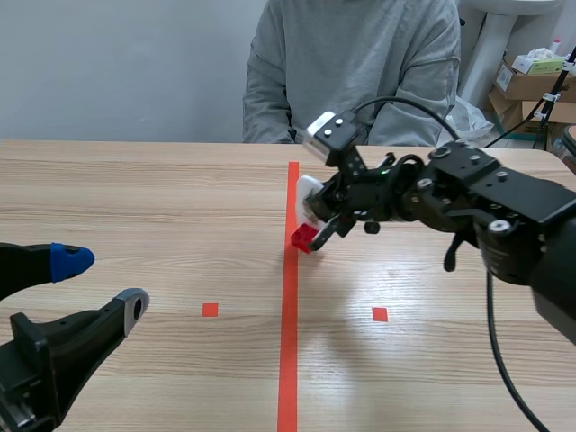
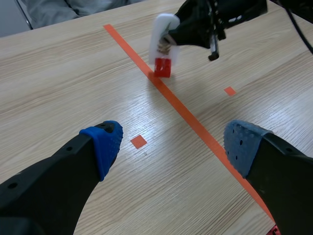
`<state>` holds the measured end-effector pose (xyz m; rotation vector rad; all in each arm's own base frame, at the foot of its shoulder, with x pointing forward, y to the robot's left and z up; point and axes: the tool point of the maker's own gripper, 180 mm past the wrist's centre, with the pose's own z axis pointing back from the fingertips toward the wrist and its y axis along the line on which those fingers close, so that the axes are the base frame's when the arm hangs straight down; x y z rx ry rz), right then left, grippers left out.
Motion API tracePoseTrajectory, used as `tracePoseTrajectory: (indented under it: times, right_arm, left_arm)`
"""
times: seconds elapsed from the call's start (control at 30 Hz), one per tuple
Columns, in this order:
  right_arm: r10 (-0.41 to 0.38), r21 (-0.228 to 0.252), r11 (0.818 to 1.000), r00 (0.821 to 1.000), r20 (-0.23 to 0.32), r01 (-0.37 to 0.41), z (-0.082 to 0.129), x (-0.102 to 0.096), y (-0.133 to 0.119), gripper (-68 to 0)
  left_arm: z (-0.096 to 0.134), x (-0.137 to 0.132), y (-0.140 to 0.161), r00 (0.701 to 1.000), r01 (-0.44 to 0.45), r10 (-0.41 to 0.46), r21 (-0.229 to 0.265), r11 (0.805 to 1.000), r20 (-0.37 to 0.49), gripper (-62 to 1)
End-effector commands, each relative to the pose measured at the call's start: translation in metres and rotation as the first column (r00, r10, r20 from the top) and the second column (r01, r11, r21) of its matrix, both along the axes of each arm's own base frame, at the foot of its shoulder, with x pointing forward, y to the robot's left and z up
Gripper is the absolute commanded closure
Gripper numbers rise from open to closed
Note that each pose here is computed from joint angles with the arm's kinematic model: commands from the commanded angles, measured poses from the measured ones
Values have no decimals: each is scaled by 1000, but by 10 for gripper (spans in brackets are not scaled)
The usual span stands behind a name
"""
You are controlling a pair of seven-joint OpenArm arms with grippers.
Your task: Do the leaf sorting experiment
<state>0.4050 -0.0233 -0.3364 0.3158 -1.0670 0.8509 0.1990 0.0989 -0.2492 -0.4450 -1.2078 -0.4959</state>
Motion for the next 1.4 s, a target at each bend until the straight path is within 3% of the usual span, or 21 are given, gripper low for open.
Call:
tracePoseTrajectory:
  times: [0.0, 0.13, 0.2, 0.27, 0.37, 0.4, 0.47, 0.6, 0.87, 1.03, 1.13, 1.37]
  right_arm:
    - [-75, 15, 997, 997, 29, 74, 17, 10, -30, -19]
    - [-237, 21, 971, 971, 11, 237, 28, 11, -92, -19]
    - [-342, 22, 939, 940, 6, 342, 32, 12, -129, -19]
    - [-449, 18, 893, 893, 3, 449, 34, 12, -168, -19]
    - [-624, 43, 781, 780, 40, 623, 42, 11, -226, -19]
    - [-659, 56, 752, 751, 48, 657, 45, 10, -239, -19]
    - [-686, 63, 728, 726, 52, 683, 44, 8, -254, -19]
    - [-708, 60, 706, 705, 48, 705, 34, 13, -267, -19]
    - [-762, 136, 644, 647, 27, 753, 38, 39, -287, -19]
    - [-770, 134, 634, 637, 24, 761, 40, 48, -289, -19]
    - [-784, 119, 617, 620, 9, 778, 30, 45, -288, -20]
    - [-780, 105, 620, 625, -19, 777, 12, 34, -282, -20]
  left_arm:
    - [11, 3, -3, 999, 1, 0, -22, 1000, 33, -454]
    - [11, 3, -3, 999, 1, 0, -22, 1000, 33, -454]
    - [11, 3, -3, 999, 1, 0, -22, 1000, 33, -454]
    - [11, 3, -3, 999, 1, 0, -22, 1000, 32, -454]
    - [9, 2, -3, 1000, 1, -1, -16, 1000, 23, -454]
    - [9, 2, -3, 1000, 1, -1, -15, 1000, 23, -454]
    - [8, 2, -3, 1000, 1, -1, -14, 1000, 21, -454]
    - [8, 2, -3, 1000, 1, -1, -14, 1000, 21, -454]
    - [8, 2, -3, 1000, 1, -1, -14, 1000, 21, -454]
    - [8, 2, -3, 1000, 2, -1, -12, 1000, 18, -454]
    - [8, 2, -3, 1000, 2, -1, -11, 1000, 18, -454]
    - [7, 2, -3, 1000, 2, -2, -11, 1000, 17, -454]
